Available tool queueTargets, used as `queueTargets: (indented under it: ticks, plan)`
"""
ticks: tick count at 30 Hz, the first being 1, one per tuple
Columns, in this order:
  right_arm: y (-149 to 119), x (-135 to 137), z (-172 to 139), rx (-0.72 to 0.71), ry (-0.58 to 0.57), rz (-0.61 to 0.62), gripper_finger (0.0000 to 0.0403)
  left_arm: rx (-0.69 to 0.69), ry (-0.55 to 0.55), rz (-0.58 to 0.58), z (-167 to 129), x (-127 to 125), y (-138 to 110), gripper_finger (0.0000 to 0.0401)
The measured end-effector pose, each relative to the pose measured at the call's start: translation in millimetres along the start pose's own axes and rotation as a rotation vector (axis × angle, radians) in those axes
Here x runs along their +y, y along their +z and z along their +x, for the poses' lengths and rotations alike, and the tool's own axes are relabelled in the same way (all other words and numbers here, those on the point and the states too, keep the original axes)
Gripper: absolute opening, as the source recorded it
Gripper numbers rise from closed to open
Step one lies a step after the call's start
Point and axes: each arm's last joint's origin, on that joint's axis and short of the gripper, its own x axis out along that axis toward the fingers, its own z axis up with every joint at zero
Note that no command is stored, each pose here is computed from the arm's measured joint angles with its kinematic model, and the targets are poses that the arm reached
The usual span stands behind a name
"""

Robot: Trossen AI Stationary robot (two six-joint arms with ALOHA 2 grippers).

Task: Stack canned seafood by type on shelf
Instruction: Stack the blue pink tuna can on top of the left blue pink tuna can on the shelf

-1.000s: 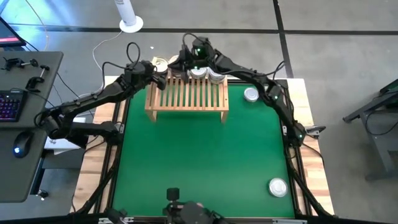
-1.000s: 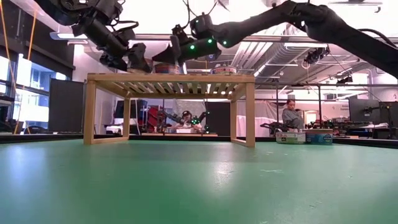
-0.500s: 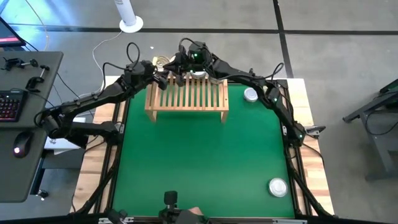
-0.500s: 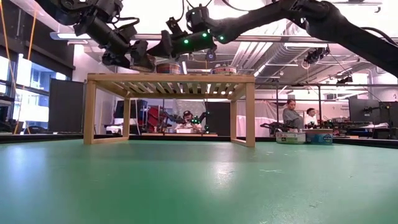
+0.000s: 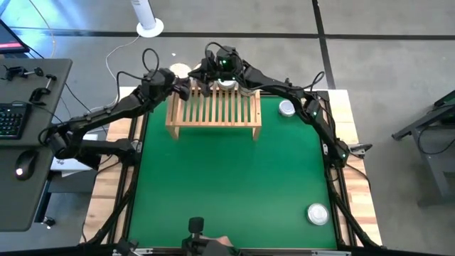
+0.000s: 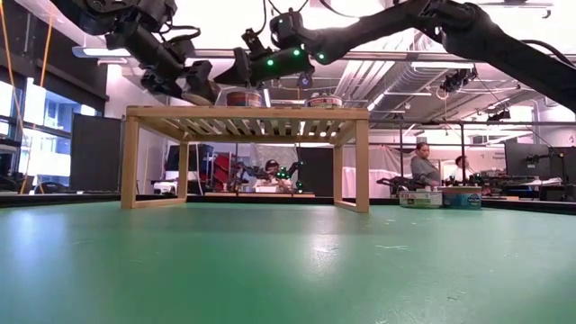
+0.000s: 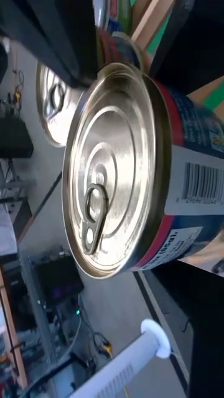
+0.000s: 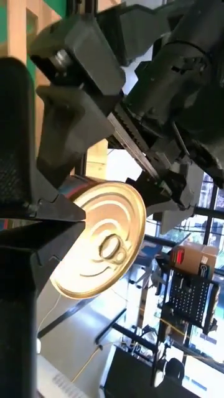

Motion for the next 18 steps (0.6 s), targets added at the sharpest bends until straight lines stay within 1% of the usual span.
queueTargets:
  ticks: [3,6,9,15,18]
  plan:
    - [0.6,0.2,0.2,0.007,-0.024,0.003,0.0002,-0.006,0.018,-0.007,-0.2,0.9,1.2,0.0390]
    - [-1.1,1.0,0.3,0.025,-0.020,0.008,0.0016,-0.005,0.028,-0.015,-0.2,1.4,1.2,0.0390]
    - [-2.9,3.9,1.1,0.047,-0.008,-0.008,0.0045,-0.003,0.025,-0.013,-0.2,1.2,0.9,0.0390]
    - [-2.2,7.9,2.4,0.051,0.001,-0.036,0.0116,0.001,-0.002,-0.012,-0.2,0.5,0.5,0.0390]
    - [-2.4,7.7,2.4,0.052,0.000,-0.035,0.0140,0.016,-0.007,-0.006,-0.2,0.4,-1.0,0.0391]
